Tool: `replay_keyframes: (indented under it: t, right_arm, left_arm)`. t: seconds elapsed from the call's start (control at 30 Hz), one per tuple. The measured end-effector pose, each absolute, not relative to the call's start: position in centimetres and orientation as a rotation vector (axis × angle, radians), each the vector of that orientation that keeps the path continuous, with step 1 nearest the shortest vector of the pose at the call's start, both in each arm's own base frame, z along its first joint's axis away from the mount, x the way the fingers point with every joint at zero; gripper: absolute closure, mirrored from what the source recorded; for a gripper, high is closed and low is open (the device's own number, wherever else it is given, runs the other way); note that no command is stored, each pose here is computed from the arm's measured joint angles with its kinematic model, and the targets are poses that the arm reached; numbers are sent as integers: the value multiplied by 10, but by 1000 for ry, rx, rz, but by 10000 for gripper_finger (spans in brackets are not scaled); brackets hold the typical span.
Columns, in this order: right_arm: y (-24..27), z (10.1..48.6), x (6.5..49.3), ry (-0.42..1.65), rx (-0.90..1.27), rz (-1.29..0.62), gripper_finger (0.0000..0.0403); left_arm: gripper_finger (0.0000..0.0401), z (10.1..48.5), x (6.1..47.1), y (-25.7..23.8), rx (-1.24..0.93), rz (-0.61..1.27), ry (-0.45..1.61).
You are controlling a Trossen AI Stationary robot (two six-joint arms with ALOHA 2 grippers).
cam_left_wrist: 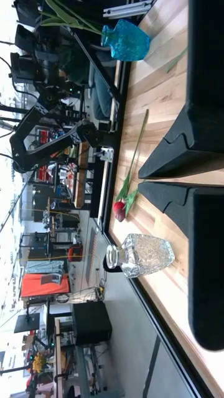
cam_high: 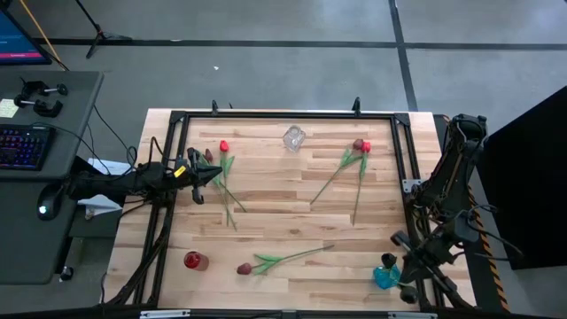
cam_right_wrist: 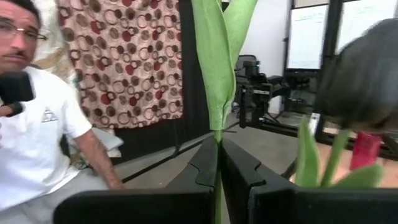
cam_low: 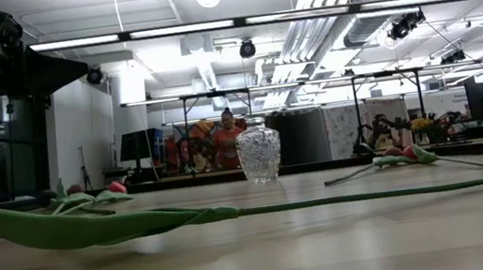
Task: Sort flowers into vase by color
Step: Put the bottom black flower into the blue vase, then put the black flower into the blue vase
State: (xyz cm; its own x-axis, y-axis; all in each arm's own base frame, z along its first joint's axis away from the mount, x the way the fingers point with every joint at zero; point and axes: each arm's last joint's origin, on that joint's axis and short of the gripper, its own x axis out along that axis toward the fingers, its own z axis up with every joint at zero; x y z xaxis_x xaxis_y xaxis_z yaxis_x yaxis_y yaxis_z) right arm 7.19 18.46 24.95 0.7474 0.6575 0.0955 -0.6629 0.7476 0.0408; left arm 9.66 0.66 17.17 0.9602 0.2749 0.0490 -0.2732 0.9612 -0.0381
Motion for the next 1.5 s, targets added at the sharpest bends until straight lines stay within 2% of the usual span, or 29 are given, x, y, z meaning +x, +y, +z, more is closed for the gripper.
replay_keyframes:
  t: [0.13, 0.43, 0.6, 1.0, 1.23, 1.37, 1.5]
  right_arm:
    - [184, 249, 72, -70, 68, 699, 390]
    - [185, 240, 70, 3, 42, 692, 288]
    - [188, 240, 63, 14, 45, 728, 255]
    - [170, 270, 47, -148, 112, 746, 251]
    - [149, 297, 43, -356, 133, 691, 251]
    - [136, 309, 50, -452, 121, 495, 251]
    - [124, 309, 70, -413, 95, 237, 251]
  left_arm:
    - [393, 172, 97, 7, -31, 278, -54]
    - [393, 172, 97, 7, -31, 278, -54]
    - [393, 172, 97, 7, -31, 278, -54]
    - [393, 172, 97, 7, -31, 278, -54]
    - [393, 172, 97, 7, -31, 278, -54]
    - [393, 172, 97, 7, -31, 277, -54]
    - [393, 172, 97, 7, -31, 278, -54]
